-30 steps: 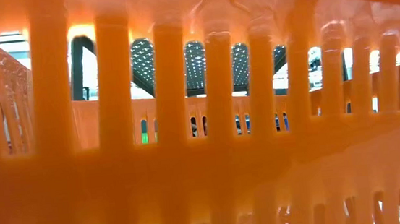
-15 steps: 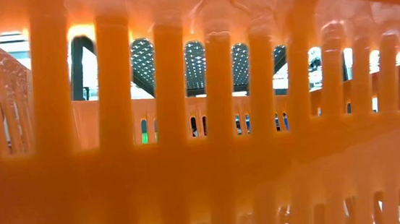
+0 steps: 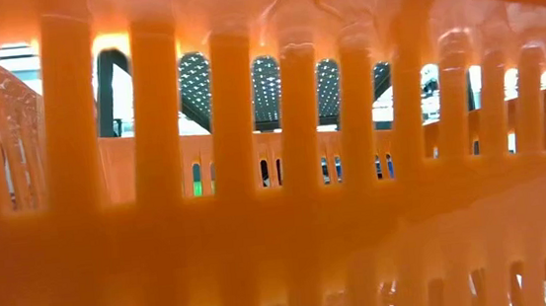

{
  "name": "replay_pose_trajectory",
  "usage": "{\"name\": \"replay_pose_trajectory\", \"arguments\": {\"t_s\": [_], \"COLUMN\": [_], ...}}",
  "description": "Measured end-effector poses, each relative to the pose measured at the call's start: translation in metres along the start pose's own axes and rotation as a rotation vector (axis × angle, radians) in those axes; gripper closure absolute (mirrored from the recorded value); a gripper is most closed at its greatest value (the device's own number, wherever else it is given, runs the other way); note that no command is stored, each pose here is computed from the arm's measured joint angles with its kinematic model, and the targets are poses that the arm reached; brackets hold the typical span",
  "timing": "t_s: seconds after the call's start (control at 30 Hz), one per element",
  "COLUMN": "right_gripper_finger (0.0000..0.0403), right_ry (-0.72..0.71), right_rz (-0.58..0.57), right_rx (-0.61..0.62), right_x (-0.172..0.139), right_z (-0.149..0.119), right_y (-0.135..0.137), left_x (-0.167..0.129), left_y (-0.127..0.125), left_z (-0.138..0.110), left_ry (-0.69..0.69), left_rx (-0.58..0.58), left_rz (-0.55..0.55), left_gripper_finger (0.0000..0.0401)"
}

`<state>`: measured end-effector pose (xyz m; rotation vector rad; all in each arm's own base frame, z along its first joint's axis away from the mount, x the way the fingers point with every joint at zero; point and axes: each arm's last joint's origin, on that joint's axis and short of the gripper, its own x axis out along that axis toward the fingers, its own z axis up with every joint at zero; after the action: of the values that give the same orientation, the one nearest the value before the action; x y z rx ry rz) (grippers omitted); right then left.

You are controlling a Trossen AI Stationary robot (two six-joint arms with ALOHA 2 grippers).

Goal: Pick & Place Office Desk Supplies
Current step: Put the bottom yellow crayon box into the green basket

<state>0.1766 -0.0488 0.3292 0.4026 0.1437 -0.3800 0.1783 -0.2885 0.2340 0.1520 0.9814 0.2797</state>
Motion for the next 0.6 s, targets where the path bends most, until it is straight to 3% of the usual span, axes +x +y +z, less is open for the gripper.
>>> {"name": "replay_pose_trajectory", "arguments": {"t_s": [0.3, 0.6], "right_gripper_finger": [0.0322, 0.0335], "right_ry": [0.000, -0.001], "right_rz": [0.000, 0.001], "right_rx": [0.000, 0.000], "right_x": [0.000, 0.000], "right_z": [0.000, 0.000], "right_y": [0.000, 0.000], "left_x": [-0.010, -0.031], "left_y": [0.039, 0.105], "left_z": [0.020, 0.047], "left_ry": [0.014, -0.031], "left_rx": [-0.039, -0.107], "left_rz": [0.074, 0.138], "left_gripper_finger": [0.0399, 0.0399]}}
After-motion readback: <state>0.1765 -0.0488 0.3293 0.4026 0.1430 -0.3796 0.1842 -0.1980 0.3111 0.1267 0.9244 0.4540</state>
